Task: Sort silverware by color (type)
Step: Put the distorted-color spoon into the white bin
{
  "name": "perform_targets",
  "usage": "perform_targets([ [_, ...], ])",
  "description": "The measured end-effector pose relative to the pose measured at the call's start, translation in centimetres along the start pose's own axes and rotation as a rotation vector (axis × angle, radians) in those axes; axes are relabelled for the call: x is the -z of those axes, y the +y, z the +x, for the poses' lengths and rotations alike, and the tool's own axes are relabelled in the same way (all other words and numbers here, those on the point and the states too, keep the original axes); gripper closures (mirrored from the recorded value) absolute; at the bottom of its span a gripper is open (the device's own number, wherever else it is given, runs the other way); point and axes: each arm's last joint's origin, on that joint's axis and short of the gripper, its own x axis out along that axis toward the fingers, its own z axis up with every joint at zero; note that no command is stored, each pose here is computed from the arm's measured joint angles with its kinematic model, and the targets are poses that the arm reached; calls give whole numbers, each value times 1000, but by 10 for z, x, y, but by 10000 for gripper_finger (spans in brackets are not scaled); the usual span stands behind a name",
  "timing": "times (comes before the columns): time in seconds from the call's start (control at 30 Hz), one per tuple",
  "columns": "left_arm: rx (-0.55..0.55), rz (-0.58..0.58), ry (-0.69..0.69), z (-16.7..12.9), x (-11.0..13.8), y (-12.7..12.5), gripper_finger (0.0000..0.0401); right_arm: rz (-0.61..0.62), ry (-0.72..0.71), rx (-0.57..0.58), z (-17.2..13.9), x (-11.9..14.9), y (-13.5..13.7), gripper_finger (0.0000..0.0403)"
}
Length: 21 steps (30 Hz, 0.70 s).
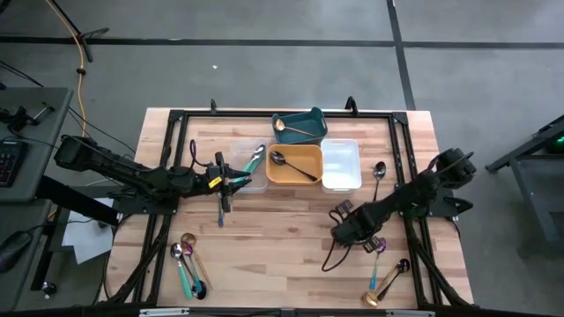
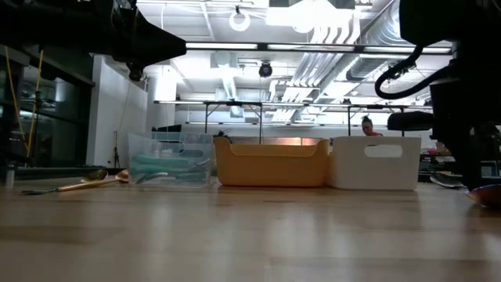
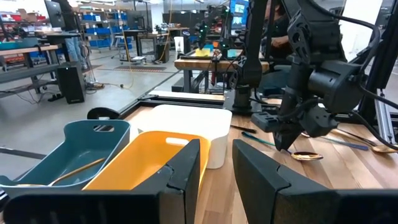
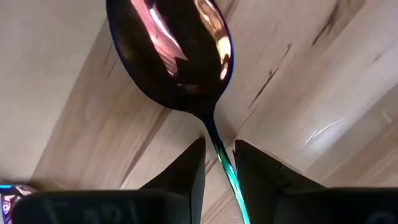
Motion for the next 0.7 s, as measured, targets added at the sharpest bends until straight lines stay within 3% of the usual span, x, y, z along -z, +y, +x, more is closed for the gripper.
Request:
perform_targets([
  [0.27, 0, 0, 1, 0, 0, 0, 314, 4, 2, -8, 3, -1, 0, 324],
  [0.5, 0, 0, 1, 0, 0, 0, 314, 37, -3, -39, 3, -1, 0, 393],
  [0.7, 0, 0, 1, 0, 0, 0, 314, 83, -4, -49, 4, -1, 0, 387],
])
